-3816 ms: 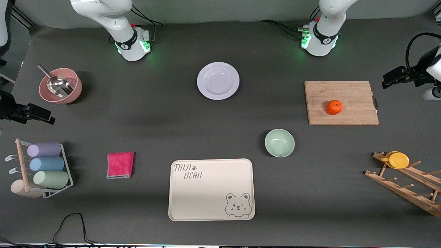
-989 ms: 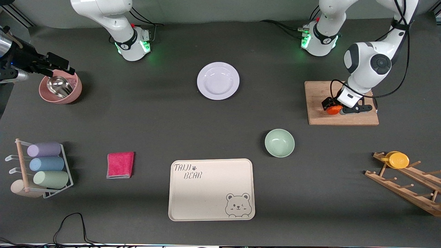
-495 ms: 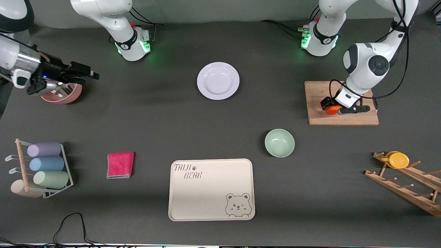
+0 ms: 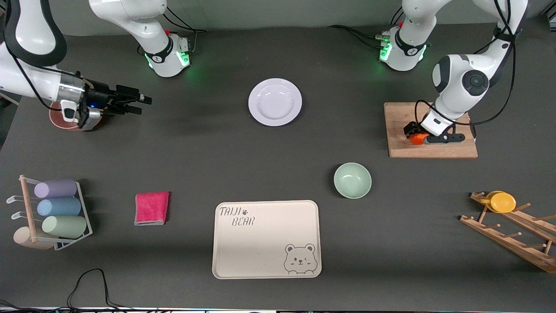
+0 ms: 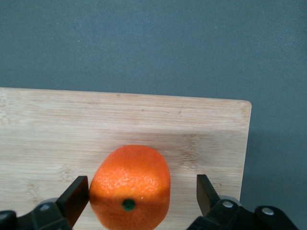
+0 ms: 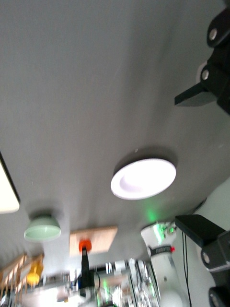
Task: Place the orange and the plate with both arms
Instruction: 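Lift the orange with the left gripper while the right gripper grips the plate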
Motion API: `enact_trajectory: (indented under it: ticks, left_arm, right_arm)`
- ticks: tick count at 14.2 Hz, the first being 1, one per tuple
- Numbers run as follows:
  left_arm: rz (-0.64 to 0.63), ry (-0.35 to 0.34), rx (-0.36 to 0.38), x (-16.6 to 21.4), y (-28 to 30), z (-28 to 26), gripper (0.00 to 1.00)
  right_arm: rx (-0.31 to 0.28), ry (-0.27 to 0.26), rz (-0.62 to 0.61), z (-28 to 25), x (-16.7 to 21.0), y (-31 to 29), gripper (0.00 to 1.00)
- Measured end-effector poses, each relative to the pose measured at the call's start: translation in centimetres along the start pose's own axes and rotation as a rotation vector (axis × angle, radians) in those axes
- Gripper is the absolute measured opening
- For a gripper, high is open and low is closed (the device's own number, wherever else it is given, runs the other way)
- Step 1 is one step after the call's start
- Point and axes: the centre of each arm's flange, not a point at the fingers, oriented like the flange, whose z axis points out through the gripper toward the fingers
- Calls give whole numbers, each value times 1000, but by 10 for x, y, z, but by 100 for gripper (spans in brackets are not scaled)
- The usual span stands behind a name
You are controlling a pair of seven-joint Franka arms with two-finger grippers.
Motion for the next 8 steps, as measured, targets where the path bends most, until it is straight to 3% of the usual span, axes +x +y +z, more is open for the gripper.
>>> enact_trajectory:
  ticks: [5,7,8]
  left_arm:
    - [-2,-11,-6,-1,0,4,100]
    - [-4,-23,-14,-3,1,9,96]
    - [-3,-26,-15,-3,1,10,88]
  right_arm:
    - [191,8,-24,61,-5,43,100]
    - [254,19,-34,87,-13,63,100]
    - [280,26,-46,100,-18,72,100]
